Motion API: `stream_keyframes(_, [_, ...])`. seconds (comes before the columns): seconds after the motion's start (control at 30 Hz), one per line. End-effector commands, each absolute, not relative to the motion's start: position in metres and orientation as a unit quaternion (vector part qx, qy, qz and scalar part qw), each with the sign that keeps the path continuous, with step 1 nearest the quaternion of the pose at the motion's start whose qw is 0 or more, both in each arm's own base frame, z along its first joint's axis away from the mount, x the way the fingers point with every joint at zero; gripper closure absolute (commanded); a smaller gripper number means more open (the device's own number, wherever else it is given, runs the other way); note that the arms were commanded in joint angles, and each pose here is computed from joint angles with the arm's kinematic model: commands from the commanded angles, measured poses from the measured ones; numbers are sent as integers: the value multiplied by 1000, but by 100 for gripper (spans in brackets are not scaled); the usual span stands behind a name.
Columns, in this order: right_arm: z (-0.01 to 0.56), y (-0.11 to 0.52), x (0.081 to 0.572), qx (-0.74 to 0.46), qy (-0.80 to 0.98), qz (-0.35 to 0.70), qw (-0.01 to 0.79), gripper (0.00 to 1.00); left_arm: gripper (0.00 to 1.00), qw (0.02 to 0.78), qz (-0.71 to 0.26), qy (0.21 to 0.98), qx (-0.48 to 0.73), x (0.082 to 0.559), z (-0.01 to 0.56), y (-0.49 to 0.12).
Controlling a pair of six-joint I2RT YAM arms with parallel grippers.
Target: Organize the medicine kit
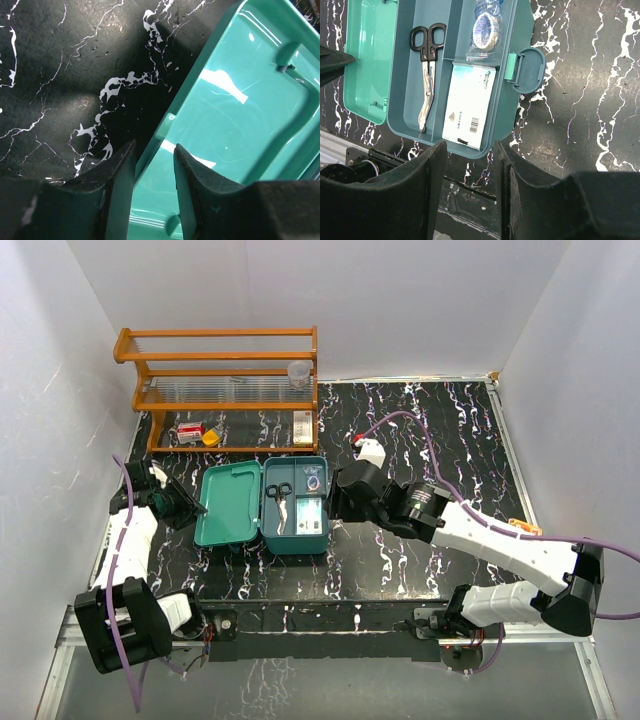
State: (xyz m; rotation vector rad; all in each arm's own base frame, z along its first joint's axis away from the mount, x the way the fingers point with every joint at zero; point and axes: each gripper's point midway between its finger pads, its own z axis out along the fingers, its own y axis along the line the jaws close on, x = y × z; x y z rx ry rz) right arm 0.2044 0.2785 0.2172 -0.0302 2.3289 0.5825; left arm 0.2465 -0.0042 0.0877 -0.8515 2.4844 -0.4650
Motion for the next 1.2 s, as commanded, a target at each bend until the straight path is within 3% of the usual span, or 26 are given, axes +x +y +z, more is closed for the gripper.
stream_keyframes(0.0, [223,287,212,7,895,246,372,61,67,237,-155,907,-313,246,85,1])
stream_keyframes(0.23, [223,286,213,10,894,244,376,62,86,255,-149,904,-308,249,93,5])
stream_keyframes(0.53, [228,275,215,37,887,242,391,63,100,289,-161,901,-279,256,131,2])
stream_keyframes(0.93, [213,239,230,124,885,176,412,65,100,346,-185,887,-243,256,196,-6])
stream_keyframes(1.17, [186,237,236,105,904,143,388,65,100,366,-230,877,-211,254,229,-25])
